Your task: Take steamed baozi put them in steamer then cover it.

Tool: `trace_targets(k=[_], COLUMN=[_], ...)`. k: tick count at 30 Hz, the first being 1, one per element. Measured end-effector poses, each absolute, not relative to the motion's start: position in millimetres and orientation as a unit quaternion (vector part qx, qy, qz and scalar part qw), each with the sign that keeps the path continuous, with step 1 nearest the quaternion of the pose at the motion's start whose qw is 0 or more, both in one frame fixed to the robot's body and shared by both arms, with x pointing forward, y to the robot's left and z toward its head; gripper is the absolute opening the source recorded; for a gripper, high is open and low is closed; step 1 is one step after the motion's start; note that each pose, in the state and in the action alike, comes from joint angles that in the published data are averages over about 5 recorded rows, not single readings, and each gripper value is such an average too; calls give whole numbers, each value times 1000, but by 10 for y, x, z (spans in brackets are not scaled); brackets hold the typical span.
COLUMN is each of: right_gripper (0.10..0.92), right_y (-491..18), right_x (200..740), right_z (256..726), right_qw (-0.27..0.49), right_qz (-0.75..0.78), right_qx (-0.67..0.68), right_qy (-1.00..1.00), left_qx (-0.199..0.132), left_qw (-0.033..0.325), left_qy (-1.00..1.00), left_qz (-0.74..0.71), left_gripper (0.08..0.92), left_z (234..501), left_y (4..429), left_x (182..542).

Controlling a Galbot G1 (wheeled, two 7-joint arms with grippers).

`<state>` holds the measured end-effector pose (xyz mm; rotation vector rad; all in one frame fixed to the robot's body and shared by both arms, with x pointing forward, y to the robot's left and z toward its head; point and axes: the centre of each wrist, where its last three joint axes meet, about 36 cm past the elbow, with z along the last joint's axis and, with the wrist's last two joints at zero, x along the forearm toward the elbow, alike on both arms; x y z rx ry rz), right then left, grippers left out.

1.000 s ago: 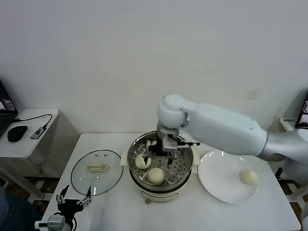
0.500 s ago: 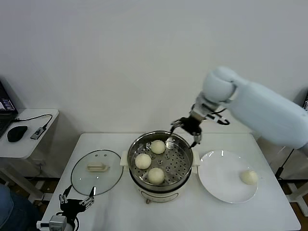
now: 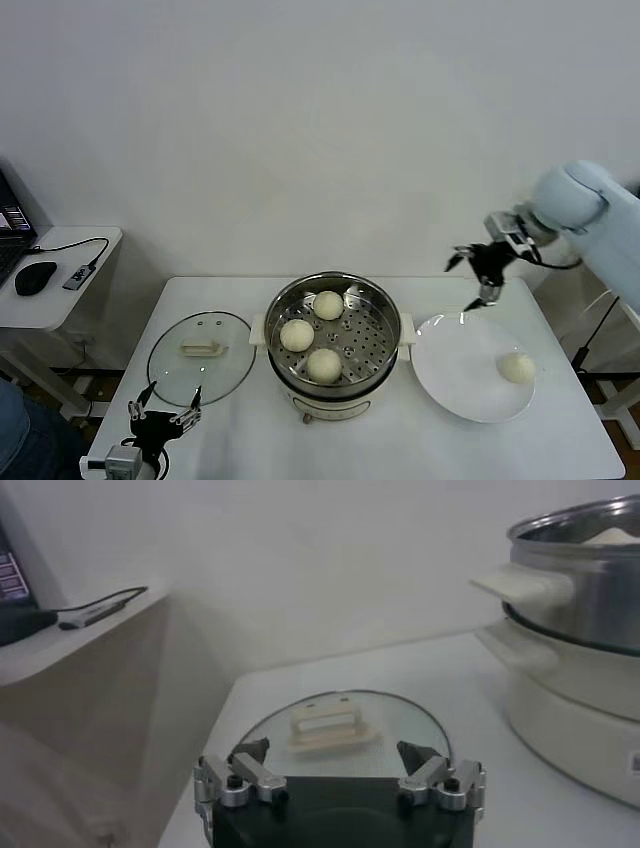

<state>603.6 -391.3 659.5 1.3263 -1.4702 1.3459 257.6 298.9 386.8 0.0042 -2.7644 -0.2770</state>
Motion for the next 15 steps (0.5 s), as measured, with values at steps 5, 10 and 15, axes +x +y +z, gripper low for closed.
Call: trace_targets(k=[5, 10, 15], right_gripper=[823, 823, 823], right_y=[-4134, -4293, -4388], right_x=[5993, 5967, 5964], right_z=[6361, 6153, 5929], right_qw=[404, 431, 450], right_qz=[518, 517, 518], right_qx=[486, 467, 457], right_qy=[-576, -574, -566], left_qx=[0, 3, 6], left_qw=[180, 184, 185], left_qy=[-979, -978, -977], left_qz=[-98, -100, -101], left_gripper=[823, 823, 823], left_z=[3877, 3858, 3851], left_y=[2972, 3004, 3026], left_x=[2567, 2556, 2550])
